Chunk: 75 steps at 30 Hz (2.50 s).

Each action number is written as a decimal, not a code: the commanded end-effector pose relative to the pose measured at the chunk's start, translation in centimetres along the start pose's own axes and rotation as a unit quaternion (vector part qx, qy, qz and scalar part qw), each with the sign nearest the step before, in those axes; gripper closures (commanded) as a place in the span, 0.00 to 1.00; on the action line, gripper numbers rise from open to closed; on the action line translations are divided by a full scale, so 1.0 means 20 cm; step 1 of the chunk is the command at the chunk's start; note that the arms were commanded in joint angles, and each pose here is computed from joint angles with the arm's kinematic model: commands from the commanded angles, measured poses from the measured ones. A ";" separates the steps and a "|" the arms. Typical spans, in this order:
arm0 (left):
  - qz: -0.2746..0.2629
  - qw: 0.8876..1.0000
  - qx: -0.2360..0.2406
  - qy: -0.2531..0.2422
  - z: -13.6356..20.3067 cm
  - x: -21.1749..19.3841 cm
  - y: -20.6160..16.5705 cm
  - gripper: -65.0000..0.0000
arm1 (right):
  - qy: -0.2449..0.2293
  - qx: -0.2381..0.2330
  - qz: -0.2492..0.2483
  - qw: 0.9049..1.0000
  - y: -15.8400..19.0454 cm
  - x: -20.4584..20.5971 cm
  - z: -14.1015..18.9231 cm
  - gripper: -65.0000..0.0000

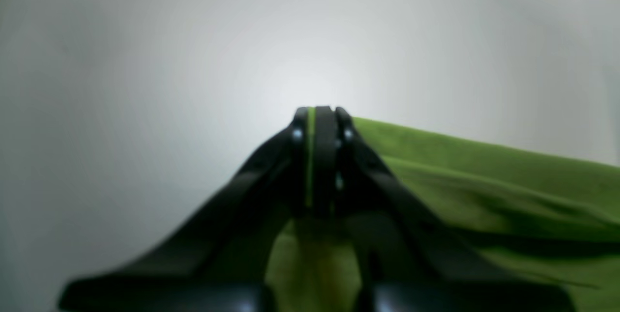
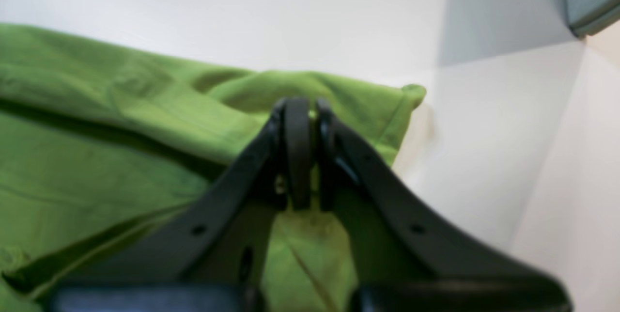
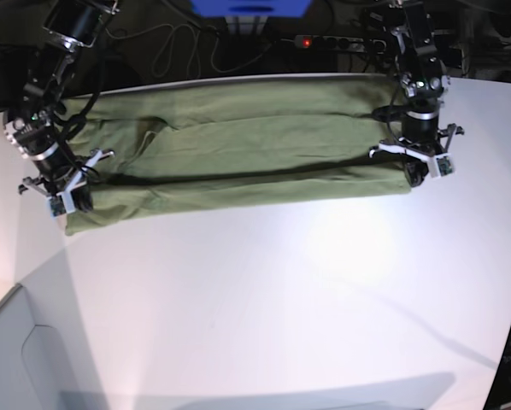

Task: Fold the T-shirt properly
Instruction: 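Open both grippers and shift them along the folded edge, then reposition both grippers and pinch the strip's two ends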

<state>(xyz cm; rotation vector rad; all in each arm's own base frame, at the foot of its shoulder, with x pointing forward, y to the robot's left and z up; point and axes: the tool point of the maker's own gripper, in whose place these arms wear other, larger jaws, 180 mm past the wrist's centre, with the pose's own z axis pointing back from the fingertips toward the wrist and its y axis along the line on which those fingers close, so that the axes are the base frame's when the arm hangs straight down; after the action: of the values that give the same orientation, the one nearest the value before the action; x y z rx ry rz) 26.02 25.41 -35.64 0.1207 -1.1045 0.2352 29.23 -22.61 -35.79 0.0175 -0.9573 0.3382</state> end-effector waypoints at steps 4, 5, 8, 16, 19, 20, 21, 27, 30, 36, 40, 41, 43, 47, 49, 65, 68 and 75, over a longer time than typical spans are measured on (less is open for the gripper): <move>-0.005 1.000 0.003 -0.016 0.03 0.03 0.02 1.00 | -0.018 -0.004 0.011 1.000 -0.02 0.04 0.05 1.00; -0.007 1.000 0.003 -0.012 0.04 0.02 0.03 1.00 | -0.021 -0.006 0.015 1.000 -0.02 0.05 0.06 1.00; -0.011 1.000 0.002 -0.020 0.06 0.05 0.02 1.00 | -0.019 -0.010 0.023 1.000 -0.02 0.04 0.10 1.00; -0.015 1.000 0.001 -0.013 0.08 0.02 0.02 1.00 | 0.005 -0.003 0.026 1.000 0.03 -0.06 0.15 1.00; -0.014 1.000 -0.001 -0.010 0.09 0.01 0.02 1.00 | 0.013 0.000 0.024 1.000 0.04 -0.09 0.16 1.00; -0.015 1.000 -0.001 -0.007 0.09 0.01 0.02 1.00 | 0.014 0.001 0.024 1.000 0.04 -0.09 0.16 1.00; -0.015 1.000 -0.001 -0.004 0.09 0.00 0.02 1.00 | 0.016 0.000 0.024 1.000 0.04 -0.10 0.16 1.00; -0.019 1.000 0.001 0.014 0.11 -0.07 0.04 1.00 | 0.031 0.006 0.011 0.999 0.04 -0.17 0.14 1.00; -0.021 1.000 0.002 0.020 0.12 -0.09 0.05 1.00 | 0.037 0.005 0.013 0.999 0.03 -0.19 0.15 1.00; -0.024 0.999 0.002 0.026 0.14 -0.11 0.05 1.00 | 0.045 0.007 0.016 0.999 0.04 -0.22 0.17 1.00; -0.024 0.999 0.003 0.028 0.15 -0.12 0.06 1.00 | 0.053 0.010 0.013 0.998 0.05 -0.25 0.18 1.00; -0.024 0.999 0.003 0.030 0.14 -0.13 0.06 1.00 | 0.055 0.011 0.012 0.998 0.05 -0.26 0.18 1.00; -0.022 0.999 0.003 0.030 0.15 -0.13 0.06 1.00 | 0.058 0.012 0.011 0.998 0.05 -0.27 0.18 1.00; -0.020 0.999 0.007 0.034 0.16 -0.15 0.06 0.86 | 0.060 0.011 0.012 0.998 0.05 -0.28 0.18 0.99; -0.021 0.999 0.006 0.034 0.17 -0.15 0.06 0.74 | 0.061 0.011 0.012 0.998 0.05 -0.28 0.19 0.92; -0.030 1.000 0.001 0.002 0.21 -0.01 0.04 0.51 | -0.035 0.008 0.058 0.998 0.10 0.12 0.18 0.46; -0.028 1.000 0.000 -0.003 0.20 0.00 0.03 0.50 | -0.046 0.050 0.064 0.996 0.22 0.17 0.09 0.49; -0.023 1.000 0.005 0.016 0.18 -0.07 0.05 0.50 | -0.026 0.111 0.050 0.992 0.39 0.11 -0.06 0.99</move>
<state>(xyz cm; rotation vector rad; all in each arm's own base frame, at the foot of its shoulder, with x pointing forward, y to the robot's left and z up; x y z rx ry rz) 21.63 25.31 -36.32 0.1454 -1.0314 0.2021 28.52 -14.52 -36.92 0.1808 -0.9293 0.5176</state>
